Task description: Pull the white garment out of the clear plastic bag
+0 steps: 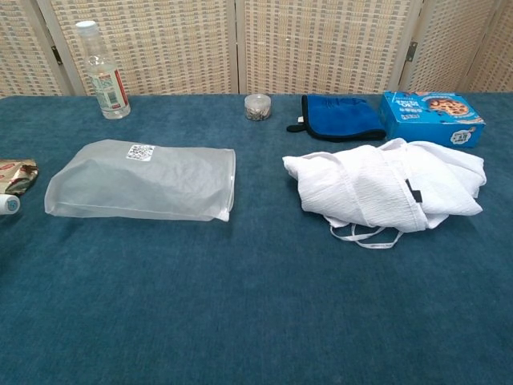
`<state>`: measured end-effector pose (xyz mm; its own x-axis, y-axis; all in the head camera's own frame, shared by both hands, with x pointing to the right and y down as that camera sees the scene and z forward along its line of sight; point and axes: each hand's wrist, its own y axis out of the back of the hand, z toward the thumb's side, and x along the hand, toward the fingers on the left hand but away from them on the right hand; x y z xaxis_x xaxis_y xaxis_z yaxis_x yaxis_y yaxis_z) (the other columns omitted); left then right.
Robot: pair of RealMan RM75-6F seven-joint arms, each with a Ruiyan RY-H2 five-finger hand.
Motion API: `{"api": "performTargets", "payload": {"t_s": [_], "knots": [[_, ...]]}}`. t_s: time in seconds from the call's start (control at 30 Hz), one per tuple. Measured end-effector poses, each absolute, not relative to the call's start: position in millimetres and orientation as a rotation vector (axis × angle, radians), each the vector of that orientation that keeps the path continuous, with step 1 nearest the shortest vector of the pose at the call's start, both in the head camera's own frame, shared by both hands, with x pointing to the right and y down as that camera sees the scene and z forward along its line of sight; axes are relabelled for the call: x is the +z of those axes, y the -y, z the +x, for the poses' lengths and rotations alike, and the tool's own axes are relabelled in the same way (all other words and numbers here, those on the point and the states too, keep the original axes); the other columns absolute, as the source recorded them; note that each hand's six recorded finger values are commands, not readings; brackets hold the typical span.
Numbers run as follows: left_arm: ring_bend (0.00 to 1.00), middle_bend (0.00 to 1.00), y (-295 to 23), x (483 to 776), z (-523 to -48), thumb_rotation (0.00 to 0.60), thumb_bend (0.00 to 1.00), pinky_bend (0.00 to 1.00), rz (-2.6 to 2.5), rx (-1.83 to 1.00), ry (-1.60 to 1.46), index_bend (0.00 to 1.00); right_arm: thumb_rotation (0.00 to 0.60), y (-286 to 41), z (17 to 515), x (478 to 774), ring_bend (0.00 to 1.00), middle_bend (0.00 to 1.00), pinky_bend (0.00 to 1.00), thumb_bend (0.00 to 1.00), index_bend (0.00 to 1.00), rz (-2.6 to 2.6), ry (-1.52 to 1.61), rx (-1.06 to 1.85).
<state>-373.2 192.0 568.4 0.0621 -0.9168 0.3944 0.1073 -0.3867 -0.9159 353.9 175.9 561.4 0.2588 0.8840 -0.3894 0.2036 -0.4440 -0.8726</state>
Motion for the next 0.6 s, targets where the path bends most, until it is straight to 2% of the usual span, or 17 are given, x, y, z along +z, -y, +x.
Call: {"api": "performTargets", "payload": {"t_s": [0.33, 0.6], "knots": [[0.42, 0.4, -218, 562, -395, 0.6, 0.08, 0.59, -1.453, -1.515, -0.921, 0.33, 0.6, -201, 375, 557, 0.18, 0.26, 0.34, 0.0, 0.15, -1.818, 1.013, 1.238], [0.42, 0.4, -224, 561, -399, 0.6, 0.08, 0.59, -1.467, -1.519, -0.906, 0.33, 0.6, -217, 386, 558, 0.18, 0.26, 0.34, 0.0, 0.15, -1.824, 1.03, 1.259]]}}
